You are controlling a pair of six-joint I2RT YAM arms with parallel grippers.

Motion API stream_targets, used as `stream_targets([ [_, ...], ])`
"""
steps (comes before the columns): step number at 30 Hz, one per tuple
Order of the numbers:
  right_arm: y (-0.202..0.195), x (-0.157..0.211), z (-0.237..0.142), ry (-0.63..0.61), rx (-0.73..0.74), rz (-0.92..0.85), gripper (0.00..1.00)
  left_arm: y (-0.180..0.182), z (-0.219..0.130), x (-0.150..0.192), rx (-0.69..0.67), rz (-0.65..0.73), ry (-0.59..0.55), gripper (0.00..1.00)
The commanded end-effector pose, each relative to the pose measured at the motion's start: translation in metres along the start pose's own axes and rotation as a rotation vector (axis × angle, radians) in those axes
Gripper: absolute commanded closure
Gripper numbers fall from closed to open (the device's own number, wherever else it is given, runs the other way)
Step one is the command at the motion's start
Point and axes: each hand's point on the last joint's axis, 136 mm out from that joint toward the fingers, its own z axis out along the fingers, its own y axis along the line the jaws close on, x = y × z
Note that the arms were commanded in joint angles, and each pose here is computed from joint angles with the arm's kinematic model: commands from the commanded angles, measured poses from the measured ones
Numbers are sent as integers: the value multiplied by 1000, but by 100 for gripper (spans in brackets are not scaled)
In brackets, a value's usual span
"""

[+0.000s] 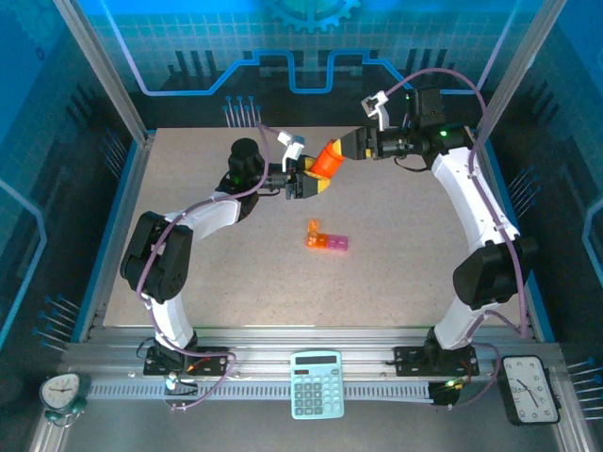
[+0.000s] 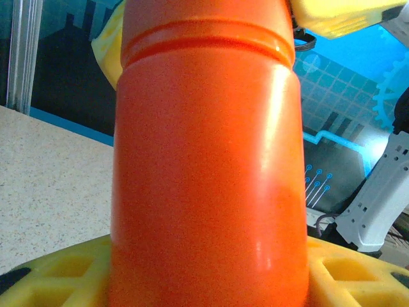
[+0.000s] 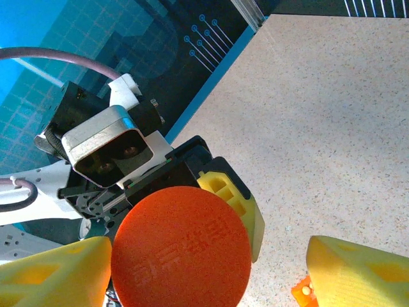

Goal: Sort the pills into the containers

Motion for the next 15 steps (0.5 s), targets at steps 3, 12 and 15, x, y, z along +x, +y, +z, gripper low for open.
stream_targets([
  [3, 10, 2, 4, 16, -52, -10, 26, -8, -2, -19, 35, 62, -21, 94],
  [12, 13, 4, 7, 23, -87, -2, 40, -6, -2, -18, 33, 52, -20, 94],
  [15, 15, 5, 8, 27, -94, -1, 44, -6, -2, -18, 33, 51, -20, 94],
])
